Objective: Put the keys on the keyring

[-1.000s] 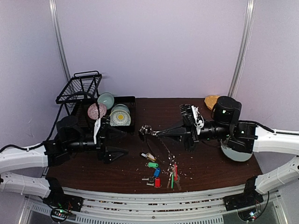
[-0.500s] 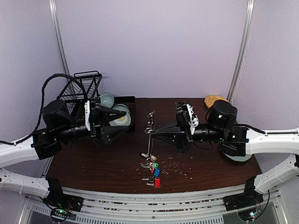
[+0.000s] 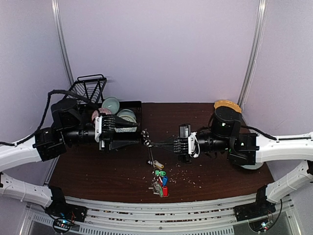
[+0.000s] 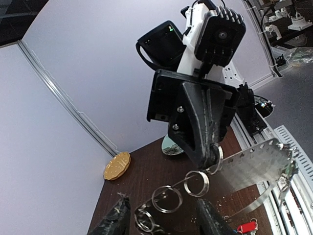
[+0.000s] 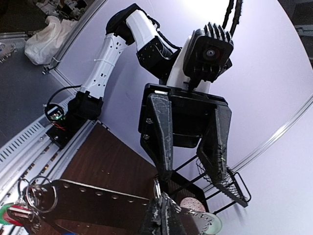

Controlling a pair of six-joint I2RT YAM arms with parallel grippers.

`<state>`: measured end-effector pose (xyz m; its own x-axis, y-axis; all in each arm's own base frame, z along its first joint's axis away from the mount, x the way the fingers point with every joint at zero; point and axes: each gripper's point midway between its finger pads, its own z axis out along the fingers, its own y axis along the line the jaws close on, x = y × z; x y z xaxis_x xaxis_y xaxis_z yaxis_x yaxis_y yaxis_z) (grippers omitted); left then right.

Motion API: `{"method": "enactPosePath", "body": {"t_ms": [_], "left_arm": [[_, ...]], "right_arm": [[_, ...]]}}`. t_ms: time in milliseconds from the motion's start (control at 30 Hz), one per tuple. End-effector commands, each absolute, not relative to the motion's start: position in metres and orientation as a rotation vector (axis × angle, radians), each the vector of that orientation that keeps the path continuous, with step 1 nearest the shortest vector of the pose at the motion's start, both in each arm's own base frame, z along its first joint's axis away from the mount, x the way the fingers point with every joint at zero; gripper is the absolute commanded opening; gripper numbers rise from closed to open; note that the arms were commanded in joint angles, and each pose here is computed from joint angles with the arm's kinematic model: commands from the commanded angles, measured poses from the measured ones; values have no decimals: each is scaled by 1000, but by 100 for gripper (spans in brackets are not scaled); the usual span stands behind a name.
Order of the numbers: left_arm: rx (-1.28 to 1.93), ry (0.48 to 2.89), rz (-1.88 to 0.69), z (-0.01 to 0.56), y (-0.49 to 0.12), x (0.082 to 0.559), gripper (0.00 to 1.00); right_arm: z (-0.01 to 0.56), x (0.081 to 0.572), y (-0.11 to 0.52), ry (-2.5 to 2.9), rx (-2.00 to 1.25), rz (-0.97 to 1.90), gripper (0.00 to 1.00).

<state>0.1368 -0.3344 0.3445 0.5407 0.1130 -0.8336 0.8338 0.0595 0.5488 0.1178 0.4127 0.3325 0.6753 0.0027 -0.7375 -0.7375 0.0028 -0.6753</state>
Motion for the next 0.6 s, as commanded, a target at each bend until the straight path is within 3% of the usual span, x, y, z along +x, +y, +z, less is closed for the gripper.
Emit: {"method": "enactPosePath", "body": {"t_ms": [0,133,333,567], "left_arm": [[1446,782,-594,348,-329,132,48],[1439,748,-546,346,-324,132,46],[1396,735,-540,344,-321,132,36],[1341,720,-561,359,-311,126,32]], "right_arm": [[360,124,417,465,-1461,447,0],[362,120,423,437,-1478,469,0],[374,114,428,458,-1420,664,0],[422,125,437,713,-1240,1160,0]]}}
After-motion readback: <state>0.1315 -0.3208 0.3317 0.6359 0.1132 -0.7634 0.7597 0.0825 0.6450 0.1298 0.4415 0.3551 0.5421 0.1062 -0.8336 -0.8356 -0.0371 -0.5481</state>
